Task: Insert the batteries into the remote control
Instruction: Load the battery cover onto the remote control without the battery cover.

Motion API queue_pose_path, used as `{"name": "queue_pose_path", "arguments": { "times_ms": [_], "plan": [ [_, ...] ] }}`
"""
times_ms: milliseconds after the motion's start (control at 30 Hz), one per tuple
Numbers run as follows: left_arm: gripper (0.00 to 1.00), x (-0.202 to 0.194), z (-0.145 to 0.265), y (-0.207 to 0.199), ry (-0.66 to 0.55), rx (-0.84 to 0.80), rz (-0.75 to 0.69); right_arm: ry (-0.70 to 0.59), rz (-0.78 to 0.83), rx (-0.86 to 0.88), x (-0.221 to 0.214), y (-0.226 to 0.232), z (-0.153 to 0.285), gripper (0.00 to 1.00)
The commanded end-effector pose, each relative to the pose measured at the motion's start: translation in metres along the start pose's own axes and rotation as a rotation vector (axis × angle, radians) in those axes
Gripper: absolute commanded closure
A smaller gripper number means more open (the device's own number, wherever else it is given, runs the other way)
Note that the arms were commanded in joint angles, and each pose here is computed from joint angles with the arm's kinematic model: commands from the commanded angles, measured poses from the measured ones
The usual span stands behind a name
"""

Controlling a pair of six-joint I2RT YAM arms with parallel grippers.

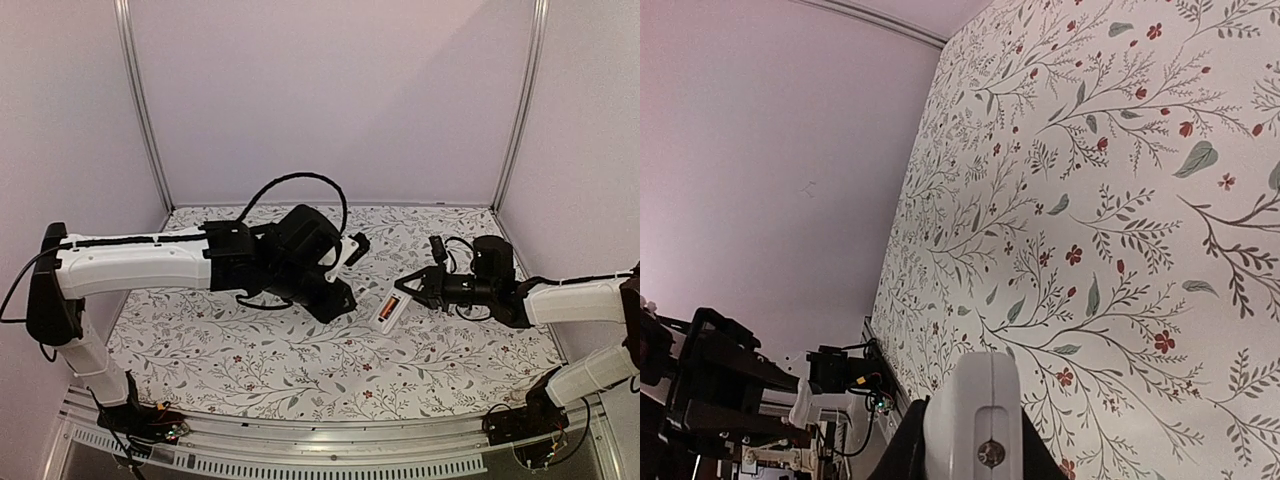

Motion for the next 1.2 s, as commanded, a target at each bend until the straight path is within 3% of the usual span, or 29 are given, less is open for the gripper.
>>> {"name": "queue_pose_path", "arguments": {
  "times_ms": [0, 500, 1167],
  "plan": [
    [0.77, 0.003, -0.002, -0.017, 0.029, -0.075, -0.017, -0.038, 0.012, 0.062, -0.001, 0.009, -0.01, 1.0],
    [0.77, 0.006, -0.03, -0.027, 0.096, 0.005, -0.084, -0.033, 0.005, 0.072, -0.011, 0.022, -0.022, 1.0],
    [0.77, 0.007, -0.047, -0.017, 0.138, 0.085, -0.063, -0.035, 0.005, 0.111, -0.015, 0.032, -0.02, 1.0]
  ]
}}
Point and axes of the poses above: each gripper's point midway between its finger pads, its own z axis back along the fingers, its own y axis along the line the jaws close on, x = y × z, the point moved 7 cm from there along z, back along the fingers, and after that the axes turned 3 degrees about -z, right-handed, at the moved point
